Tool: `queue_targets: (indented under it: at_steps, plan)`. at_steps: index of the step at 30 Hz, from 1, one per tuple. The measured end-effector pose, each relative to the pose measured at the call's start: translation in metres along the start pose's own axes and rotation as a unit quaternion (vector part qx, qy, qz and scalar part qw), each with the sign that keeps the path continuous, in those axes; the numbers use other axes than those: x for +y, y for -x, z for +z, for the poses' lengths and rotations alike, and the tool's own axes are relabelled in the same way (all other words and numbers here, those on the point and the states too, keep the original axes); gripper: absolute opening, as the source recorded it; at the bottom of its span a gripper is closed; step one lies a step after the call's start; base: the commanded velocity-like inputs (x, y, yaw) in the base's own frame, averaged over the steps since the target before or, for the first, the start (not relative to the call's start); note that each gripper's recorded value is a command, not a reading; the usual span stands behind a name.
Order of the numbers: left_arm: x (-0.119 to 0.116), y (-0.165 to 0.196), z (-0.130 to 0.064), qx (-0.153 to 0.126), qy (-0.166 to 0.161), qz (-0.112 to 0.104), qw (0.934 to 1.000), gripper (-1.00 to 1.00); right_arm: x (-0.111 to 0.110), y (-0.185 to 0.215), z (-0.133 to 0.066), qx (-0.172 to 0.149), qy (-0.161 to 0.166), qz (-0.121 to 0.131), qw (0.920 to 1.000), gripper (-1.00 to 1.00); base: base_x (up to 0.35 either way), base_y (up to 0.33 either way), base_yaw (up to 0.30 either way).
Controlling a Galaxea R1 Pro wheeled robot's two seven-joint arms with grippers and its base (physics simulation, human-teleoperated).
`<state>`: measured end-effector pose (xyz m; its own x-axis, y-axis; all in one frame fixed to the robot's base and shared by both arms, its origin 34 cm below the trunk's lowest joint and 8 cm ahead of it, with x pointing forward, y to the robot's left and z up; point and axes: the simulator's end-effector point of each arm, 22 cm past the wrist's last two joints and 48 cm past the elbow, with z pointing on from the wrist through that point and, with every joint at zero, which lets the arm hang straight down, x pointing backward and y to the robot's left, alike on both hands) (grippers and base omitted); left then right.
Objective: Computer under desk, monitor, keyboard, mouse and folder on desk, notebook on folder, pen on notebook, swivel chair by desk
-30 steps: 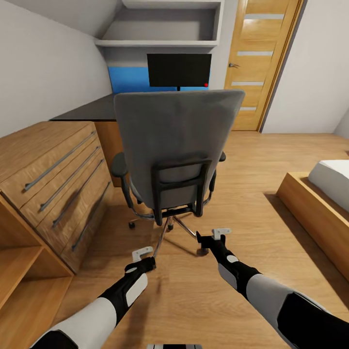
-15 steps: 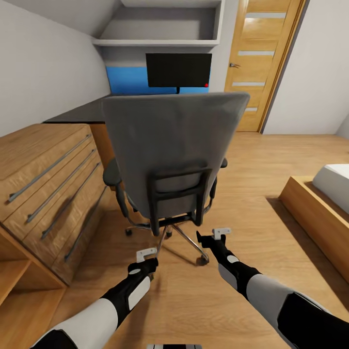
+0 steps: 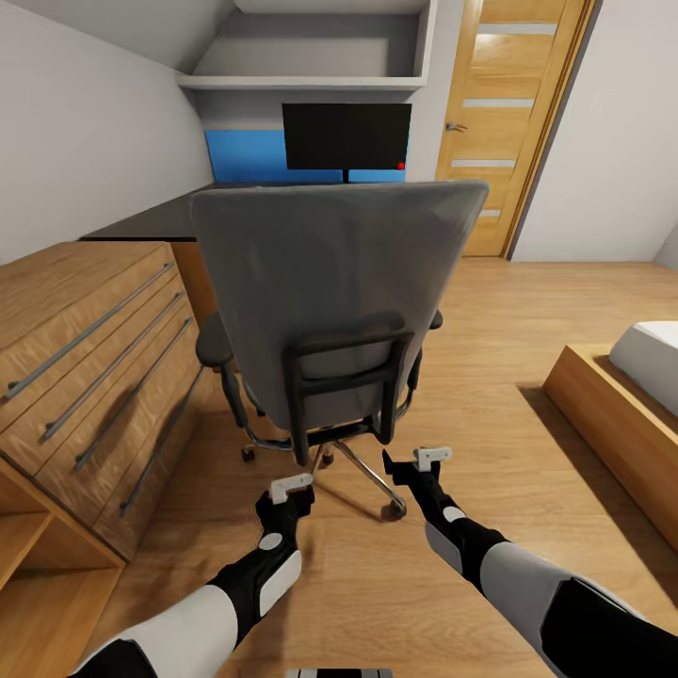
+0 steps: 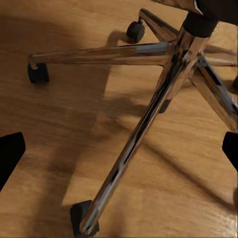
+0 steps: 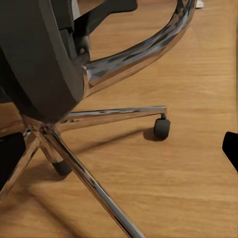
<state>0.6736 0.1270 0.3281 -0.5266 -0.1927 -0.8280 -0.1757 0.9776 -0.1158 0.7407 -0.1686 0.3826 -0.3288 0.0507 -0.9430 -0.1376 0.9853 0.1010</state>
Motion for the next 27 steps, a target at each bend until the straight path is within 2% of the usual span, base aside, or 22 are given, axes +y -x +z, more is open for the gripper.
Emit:
queue_targets:
  at_steps: [5, 16, 27]
  plan:
    - [-0.011, 0.006, -0.003, -0.016, -0.011, 0.004, 0.9998, 1.0, 0.0, -0.001, -0.001, -0.003, 0.0, 0.0, 1.0, 1.0, 0.001, 0.0, 0.0]
    - [-0.015, 0.022, -0.008, -0.031, -0.015, 0.002, 0.9994, 1.0, 0.001, 0.016, -0.004, -0.015, 0.0, -0.002, 0.9999, 1.0, 0.0, 0.0, 0.0]
    - [-0.015, 0.021, -0.008, -0.03, -0.015, 0.002, 0.9994, 1.0, 0.001, 0.015, -0.005, -0.015, 0.0, -0.002, 0.9999, 1.0, 0.0, 0.0, 0.0]
